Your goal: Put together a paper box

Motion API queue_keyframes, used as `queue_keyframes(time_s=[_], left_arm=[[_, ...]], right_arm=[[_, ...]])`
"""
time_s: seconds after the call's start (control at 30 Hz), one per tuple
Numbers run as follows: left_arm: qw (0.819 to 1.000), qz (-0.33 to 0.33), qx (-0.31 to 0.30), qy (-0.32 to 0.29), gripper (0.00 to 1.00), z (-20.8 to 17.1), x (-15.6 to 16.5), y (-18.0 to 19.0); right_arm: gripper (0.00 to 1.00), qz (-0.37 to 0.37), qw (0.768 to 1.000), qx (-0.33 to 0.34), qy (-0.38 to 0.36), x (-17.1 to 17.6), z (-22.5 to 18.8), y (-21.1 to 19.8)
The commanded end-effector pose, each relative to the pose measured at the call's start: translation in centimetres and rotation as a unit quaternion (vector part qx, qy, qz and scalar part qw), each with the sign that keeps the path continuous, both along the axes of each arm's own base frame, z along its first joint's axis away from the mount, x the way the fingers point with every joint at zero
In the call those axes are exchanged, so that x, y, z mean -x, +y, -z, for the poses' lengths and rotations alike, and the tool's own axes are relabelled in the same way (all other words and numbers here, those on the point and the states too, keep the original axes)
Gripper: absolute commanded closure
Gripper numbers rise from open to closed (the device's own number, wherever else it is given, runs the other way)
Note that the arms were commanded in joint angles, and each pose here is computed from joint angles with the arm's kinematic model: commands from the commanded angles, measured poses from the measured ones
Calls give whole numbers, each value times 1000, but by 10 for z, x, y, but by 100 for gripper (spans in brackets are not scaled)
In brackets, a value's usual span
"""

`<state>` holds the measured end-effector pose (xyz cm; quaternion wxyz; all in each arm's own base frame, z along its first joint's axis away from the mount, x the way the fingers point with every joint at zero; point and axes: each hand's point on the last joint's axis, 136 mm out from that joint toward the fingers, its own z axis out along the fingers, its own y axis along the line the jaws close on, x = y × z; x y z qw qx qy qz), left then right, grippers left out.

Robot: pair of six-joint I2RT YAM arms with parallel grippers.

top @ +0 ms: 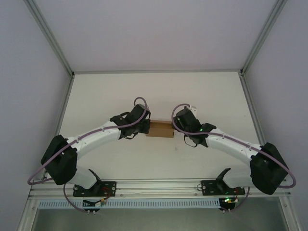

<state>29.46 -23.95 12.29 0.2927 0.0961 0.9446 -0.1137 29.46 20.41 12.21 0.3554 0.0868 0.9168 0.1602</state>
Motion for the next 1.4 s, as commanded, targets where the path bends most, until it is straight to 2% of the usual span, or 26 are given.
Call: queue_keyframes(time_s=[0.0,0.03,0.13,0.3,0.4,0.47,0.6,0.73,0.83,1.0,1.17,1.3,1.37], left_arm=[[998,37,-19,45,89,8,22,-2],[998,38,-13,38,84,1,21,-4],[998,53,10,23,63,-21,20,-11],[997,69,43,14,47,-53,24,-19],[999,20,27,7,33,-61,16,-4],[1000,-17,23,13,10,-61,9,7],[996,-55,49,53,1,-44,-6,18],[986,-82,104,100,5,-18,-21,25],[979,-68,150,118,8,-8,-23,19],[974,-77,160,139,22,13,-12,28],[970,-82,178,144,29,34,1,39],[970,-67,200,121,45,49,5,42],[967,-60,217,116,48,55,6,40]], right_arm=[[51,-10,998,8,67,21,39,-2],[51,-6,997,11,72,22,43,-4],[52,1,996,20,88,26,54,-7],[52,1,994,24,102,29,63,-7],[52,4,994,28,109,30,67,-9],[52,2,993,32,110,32,70,-11],[52,-1,994,37,104,31,71,-12],[52,-8,994,44,103,30,75,-11],[52,-10,993,51,105,31,77,-12],[52,-9,993,55,103,32,82,-15],[53,-33,994,49,92,34,89,-12],[55,-84,993,42,66,38,98,-5],[55,-114,991,46,44,39,102,-3]])
